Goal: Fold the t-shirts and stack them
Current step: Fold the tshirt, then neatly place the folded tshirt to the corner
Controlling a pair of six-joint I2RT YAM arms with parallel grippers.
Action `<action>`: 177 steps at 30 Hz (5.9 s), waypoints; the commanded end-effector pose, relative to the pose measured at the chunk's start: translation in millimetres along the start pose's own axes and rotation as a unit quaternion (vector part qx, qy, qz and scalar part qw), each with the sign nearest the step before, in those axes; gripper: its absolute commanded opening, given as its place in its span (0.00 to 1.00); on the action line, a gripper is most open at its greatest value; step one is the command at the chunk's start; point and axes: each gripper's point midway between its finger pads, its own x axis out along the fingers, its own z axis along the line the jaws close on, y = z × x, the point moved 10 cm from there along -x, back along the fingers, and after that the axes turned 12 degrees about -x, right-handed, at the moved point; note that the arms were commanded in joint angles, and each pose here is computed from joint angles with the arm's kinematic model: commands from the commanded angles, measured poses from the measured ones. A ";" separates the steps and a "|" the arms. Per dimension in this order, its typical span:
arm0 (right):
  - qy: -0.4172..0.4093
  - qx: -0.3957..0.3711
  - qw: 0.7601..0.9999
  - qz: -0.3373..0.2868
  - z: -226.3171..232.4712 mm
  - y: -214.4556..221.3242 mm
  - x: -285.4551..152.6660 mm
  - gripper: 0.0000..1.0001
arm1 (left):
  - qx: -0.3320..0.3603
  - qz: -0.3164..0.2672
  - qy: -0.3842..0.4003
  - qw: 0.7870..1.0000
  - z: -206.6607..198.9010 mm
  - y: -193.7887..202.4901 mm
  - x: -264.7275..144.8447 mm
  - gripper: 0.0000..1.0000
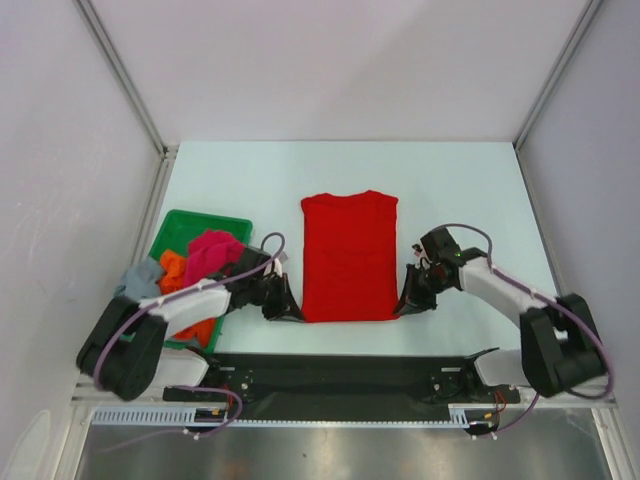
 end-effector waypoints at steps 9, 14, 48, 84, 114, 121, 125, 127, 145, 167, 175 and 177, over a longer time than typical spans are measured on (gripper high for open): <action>0.015 -0.007 0.999 -0.051 30.3 19.5 -66.4 0.00 | 0.030 -0.082 0.021 0.996 -37.7 15.4 -62.7 0.00; 0.020 -0.020 0.996 -0.087 45.7 -33.2 -83.8 0.00 | 0.068 -0.090 0.018 0.993 -87.0 -22.0 -69.5 0.00; -0.018 0.009 0.995 -0.101 -19.6 -291.3 -3.2 0.00 | -0.008 -0.108 0.034 0.994 -143.4 -260.1 12.4 0.00; -0.054 -0.001 0.992 -0.112 1.9 -302.9 17.3 0.00 | -0.015 -0.086 0.129 0.988 -149.6 -260.6 50.3 0.15; 0.041 0.020 0.988 -0.149 -40.2 -228.9 -67.8 0.64 | 0.127 -0.185 0.060 0.973 -193.2 -165.0 -31.3 0.47; -0.057 -0.023 0.989 -0.133 -44.7 -219.9 -42.5 0.73 | 0.119 -0.141 0.065 0.981 -202.4 -132.4 -2.4 0.46; -0.067 -0.038 0.989 -0.124 -59.3 -226.6 -20.9 0.79 | 0.125 -0.137 0.043 0.982 -199.6 -143.5 3.1 0.46; -0.081 -0.040 0.988 -0.122 -63.9 -229.1 -14.1 0.81 | 0.129 -0.150 0.031 0.980 -200.5 -153.1 0.8 0.46; -0.102 -0.045 0.993 -0.048 -80.7 -232.7 48.9 0.72 | 0.072 -0.122 -0.058 0.988 -120.2 -218.1 44.0 0.44; 0.101 -0.050 0.984 -0.136 -59.1 -283.0 10.8 0.00 | 0.117 -0.155 -0.043 0.980 -141.5 -203.9 -3.3 0.44; 0.289 -0.096 0.940 -0.152 -106.7 -325.3 -35.2 0.00 | 0.146 -0.189 -0.010 0.971 -149.6 -158.9 -60.2 0.44; 0.319 -0.108 0.927 -0.165 -120.1 -339.4 -39.1 0.00 | 0.140 -0.181 -0.012 0.973 -138.6 -146.1 -61.5 0.44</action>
